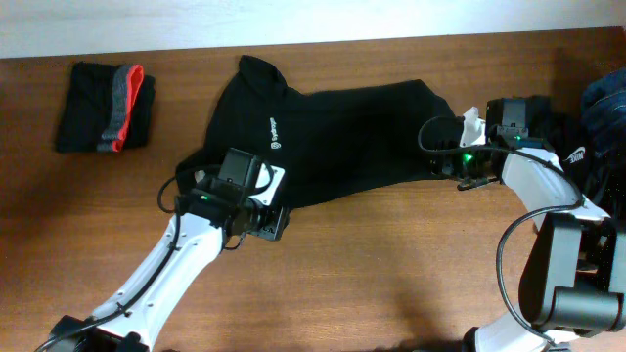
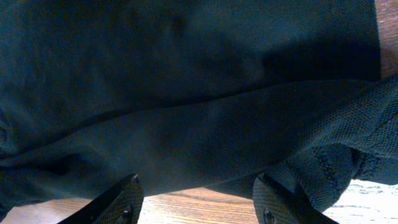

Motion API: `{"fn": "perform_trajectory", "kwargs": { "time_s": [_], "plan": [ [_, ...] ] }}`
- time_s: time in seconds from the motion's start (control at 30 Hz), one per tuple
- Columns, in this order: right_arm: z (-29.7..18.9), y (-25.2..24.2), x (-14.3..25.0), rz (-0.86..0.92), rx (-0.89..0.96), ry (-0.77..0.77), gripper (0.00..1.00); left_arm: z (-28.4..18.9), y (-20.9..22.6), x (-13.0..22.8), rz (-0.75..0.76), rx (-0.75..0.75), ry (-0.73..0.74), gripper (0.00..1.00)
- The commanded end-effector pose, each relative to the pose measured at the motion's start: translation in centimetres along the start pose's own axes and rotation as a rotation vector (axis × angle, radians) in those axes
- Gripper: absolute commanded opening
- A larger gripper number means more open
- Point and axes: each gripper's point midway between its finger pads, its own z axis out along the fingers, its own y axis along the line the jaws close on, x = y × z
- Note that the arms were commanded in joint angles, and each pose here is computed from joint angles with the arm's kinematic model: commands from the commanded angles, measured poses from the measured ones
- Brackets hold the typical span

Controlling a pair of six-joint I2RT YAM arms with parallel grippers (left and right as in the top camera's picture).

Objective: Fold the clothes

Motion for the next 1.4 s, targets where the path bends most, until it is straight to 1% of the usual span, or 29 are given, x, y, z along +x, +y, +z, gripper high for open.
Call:
{"fn": "perform_trajectory", "kwargs": {
  "time_s": [0.0,0.07,0.17,0.23,0.43,0.63,0.73,0.9,0.93,1.03,1.1,1.17,1.37],
  "plan": [
    [-0.2,0.8,-0.6,-0.027,-0.018,-0.011,0.64,-0.1,0.9,-0.6,-0.038,-0.08,-0.021,0.57],
    [-0.2,0.8,-0.6,-0.028,-0.019,-0.013,0.64,0.4,0.8,-0.5,-0.106,-0.078,-0.013,0.56],
    [-0.2,0.8,-0.8,-0.031,-0.019,-0.019,0.65,1.3,0.8,0.0,-0.253,-0.081,0.013,0.48],
    [-0.2,0.9,-0.8,-0.032,-0.02,-0.022,0.65,1.9,0.7,0.2,-0.325,-0.074,0.028,0.46],
    [-0.2,0.9,-0.9,-0.041,-0.02,-0.025,0.66,3.5,-0.1,0.4,-0.443,-0.019,0.059,0.46],
    [-0.2,0.8,-0.8,-0.04,-0.02,-0.022,0.67,4.7,0.0,-0.9,-0.561,-0.005,0.019,0.45],
    [-0.2,0.8,-0.8,-0.04,-0.02,-0.022,0.68,5.3,0.0,-1.1,-0.591,-0.003,0.016,0.45],
    [-0.2,0.8,-0.8,-0.04,-0.02,-0.023,0.7,5.7,0.1,-1.7,-0.587,0.004,-0.005,0.45],
    [-0.2,0.8,-0.8,-0.04,-0.02,-0.023,0.7,5.7,0.0,-2.0,-0.585,0.009,-0.015,0.43],
    [-0.2,0.8,-0.8,-0.04,-0.02,-0.022,0.7,5.6,-0.5,-2.9,-0.577,0.048,-0.042,0.29],
    [-0.2,0.8,-0.7,-0.039,-0.019,-0.02,0.7,5.6,-0.9,-3.6,-0.569,0.077,-0.064,0.22],
    [-0.2,0.8,-0.7,-0.037,-0.019,-0.016,0.7,5.5,-1.0,-4.1,-0.565,0.087,-0.08,0.19],
    [-0.2,0.8,-0.4,-0.033,-0.018,-0.007,0.71,5.3,-0.4,-4.6,-0.575,0.082,-0.1,0.16]
  ]
}}
